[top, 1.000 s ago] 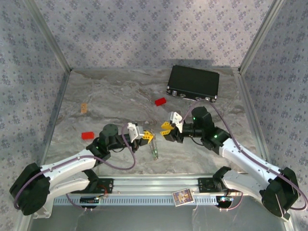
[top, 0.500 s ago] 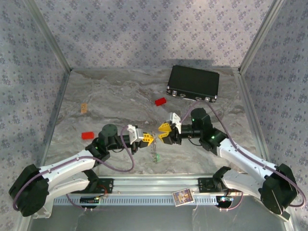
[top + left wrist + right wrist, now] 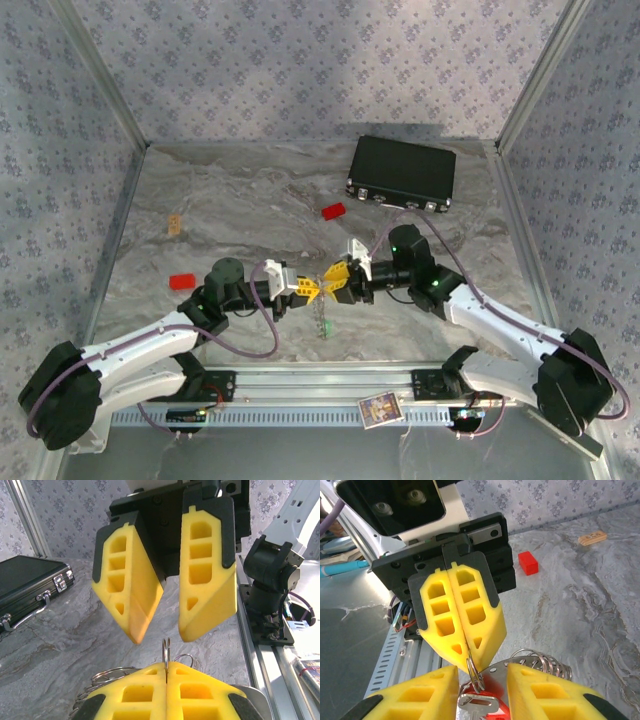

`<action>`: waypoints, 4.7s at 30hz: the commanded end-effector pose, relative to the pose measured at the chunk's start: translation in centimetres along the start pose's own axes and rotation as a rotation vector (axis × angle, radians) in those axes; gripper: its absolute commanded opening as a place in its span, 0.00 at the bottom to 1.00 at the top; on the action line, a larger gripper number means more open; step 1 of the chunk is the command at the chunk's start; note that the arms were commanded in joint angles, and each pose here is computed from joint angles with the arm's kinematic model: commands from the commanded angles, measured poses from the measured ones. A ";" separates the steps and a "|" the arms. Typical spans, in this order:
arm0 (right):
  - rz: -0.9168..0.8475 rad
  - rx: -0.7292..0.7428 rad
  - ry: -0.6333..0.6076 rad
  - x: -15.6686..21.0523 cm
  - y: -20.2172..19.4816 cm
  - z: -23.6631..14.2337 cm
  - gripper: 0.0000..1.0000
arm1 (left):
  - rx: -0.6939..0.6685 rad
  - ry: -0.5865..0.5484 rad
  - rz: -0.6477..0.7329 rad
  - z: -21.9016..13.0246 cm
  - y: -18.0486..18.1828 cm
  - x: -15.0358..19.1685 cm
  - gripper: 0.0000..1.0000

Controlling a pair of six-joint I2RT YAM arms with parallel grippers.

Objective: Put the keys on the keyring

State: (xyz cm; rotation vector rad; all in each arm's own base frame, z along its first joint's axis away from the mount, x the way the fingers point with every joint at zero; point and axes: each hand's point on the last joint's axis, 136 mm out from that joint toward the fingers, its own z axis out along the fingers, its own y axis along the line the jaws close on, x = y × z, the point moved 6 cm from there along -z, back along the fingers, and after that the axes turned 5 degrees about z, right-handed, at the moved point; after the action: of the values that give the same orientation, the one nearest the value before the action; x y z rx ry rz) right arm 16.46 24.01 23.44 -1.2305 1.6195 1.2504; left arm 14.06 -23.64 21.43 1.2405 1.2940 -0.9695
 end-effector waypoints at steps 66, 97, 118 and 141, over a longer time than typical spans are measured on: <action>-0.062 0.094 -0.019 -0.6 0.8 -1.6 0.37 | -0.041 -0.068 0.010 0.7 0.8 -1.8 0.00; -0.052 0.133 -0.014 -1.0 0.3 -1.0 0.41 | 0.022 -0.065 0.025 1.1 0.2 -2.0 0.00; -0.074 0.047 0.006 -1.4 0.6 0.0 0.02 | 0.040 -0.078 0.037 1.1 -0.2 -2.3 0.00; -0.218 0.033 0.296 -2.2 2.0 0.1 0.00 | 0.014 0.055 0.046 1.3 0.6 -2.2 0.04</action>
State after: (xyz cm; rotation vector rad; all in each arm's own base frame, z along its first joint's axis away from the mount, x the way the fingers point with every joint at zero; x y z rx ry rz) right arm 15.82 24.55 25.25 -1.5118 1.6791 0.9371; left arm 14.58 -24.91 21.87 1.3080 1.3554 -0.9258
